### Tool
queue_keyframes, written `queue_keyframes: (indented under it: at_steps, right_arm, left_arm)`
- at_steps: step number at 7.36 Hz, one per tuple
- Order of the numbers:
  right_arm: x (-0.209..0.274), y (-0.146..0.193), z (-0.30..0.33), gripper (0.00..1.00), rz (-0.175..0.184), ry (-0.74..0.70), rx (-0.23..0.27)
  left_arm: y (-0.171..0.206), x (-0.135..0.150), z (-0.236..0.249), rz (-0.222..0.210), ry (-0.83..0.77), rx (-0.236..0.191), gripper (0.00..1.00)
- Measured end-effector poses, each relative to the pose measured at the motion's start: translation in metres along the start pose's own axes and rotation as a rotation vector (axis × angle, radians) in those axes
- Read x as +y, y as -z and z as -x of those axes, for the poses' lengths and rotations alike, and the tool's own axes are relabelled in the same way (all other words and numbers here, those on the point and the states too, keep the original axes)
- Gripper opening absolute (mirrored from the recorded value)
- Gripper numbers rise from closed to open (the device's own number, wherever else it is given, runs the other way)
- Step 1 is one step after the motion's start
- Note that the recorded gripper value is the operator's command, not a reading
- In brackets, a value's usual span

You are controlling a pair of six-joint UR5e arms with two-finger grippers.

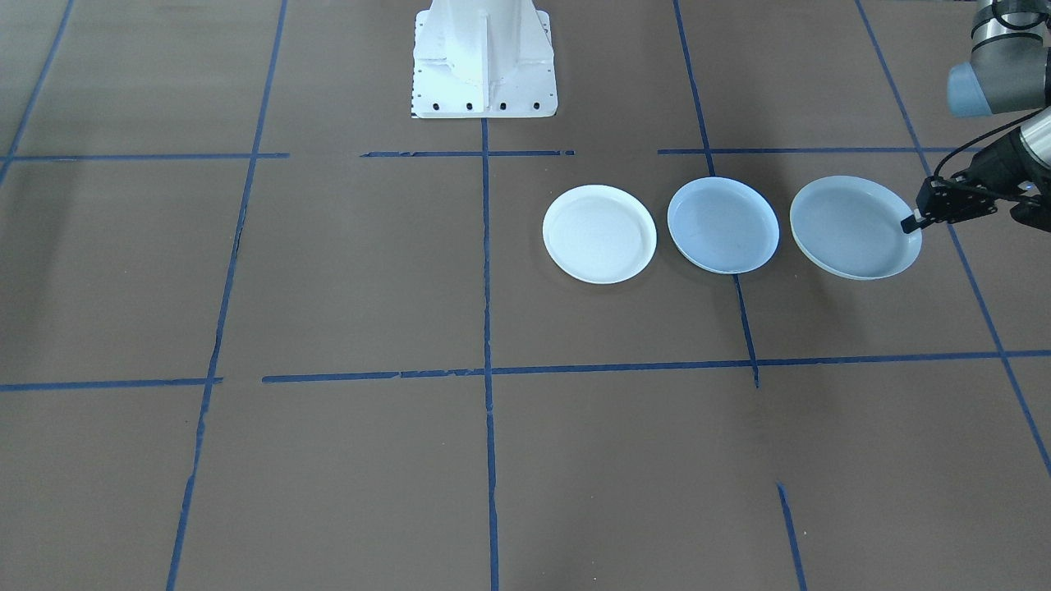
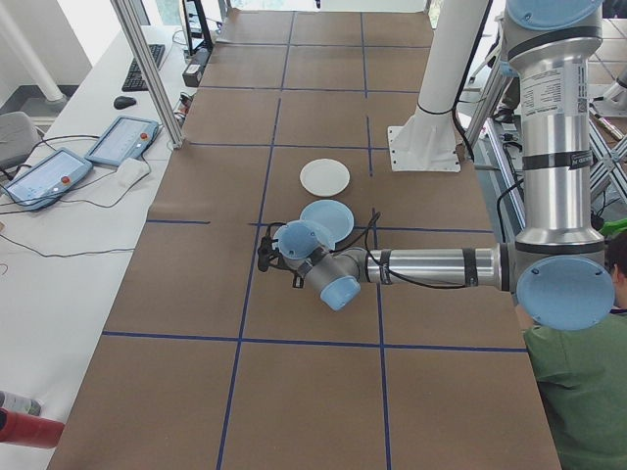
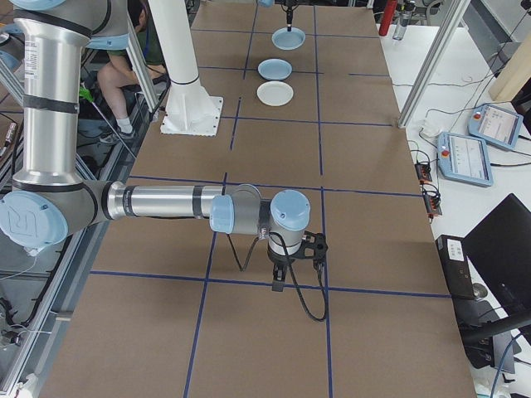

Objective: Stack plate in center

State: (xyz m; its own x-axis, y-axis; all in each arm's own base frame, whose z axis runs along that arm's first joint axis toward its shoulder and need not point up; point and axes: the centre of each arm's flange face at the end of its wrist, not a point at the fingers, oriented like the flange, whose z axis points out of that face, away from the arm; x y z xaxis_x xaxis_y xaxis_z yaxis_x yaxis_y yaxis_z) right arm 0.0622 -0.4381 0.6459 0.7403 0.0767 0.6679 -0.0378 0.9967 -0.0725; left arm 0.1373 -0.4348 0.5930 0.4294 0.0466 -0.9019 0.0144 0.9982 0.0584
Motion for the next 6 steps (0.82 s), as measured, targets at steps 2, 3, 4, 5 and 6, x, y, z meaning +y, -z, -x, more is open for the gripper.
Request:
queue_keyframes:
  at_steps: [2, 3, 4, 5, 6]
  right_arm:
    - [0.000, 0.000, 0.000, 1.00, 0.000, 0.000, 0.000]
    - [0.000, 0.000, 0.000, 1.00, 0.000, 0.000, 0.000]
    - [0.000, 0.000, 0.000, 1.00, 0.000, 0.000, 0.000]
    - [0.000, 0.000, 0.000, 1.00, 0.000, 0.000, 0.000]
    - [0.000, 0.000, 0.000, 1.00, 0.000, 0.000, 0.000]
  left_arm:
    - [-0.036, 0.012, -0.052, 0.038, 0.069, -0.004, 0.00]
    - [-0.053, 0.015, -0.072, 0.054, 0.094, -0.004, 0.00]
    - [-0.067, 0.017, -0.090, 0.071, 0.111, -0.001, 0.00]
    - [-0.078, 0.019, -0.104, 0.087, 0.125, 0.004, 0.00]
    - [-0.086, 0.021, -0.112, 0.102, 0.134, 0.007, 0.10]
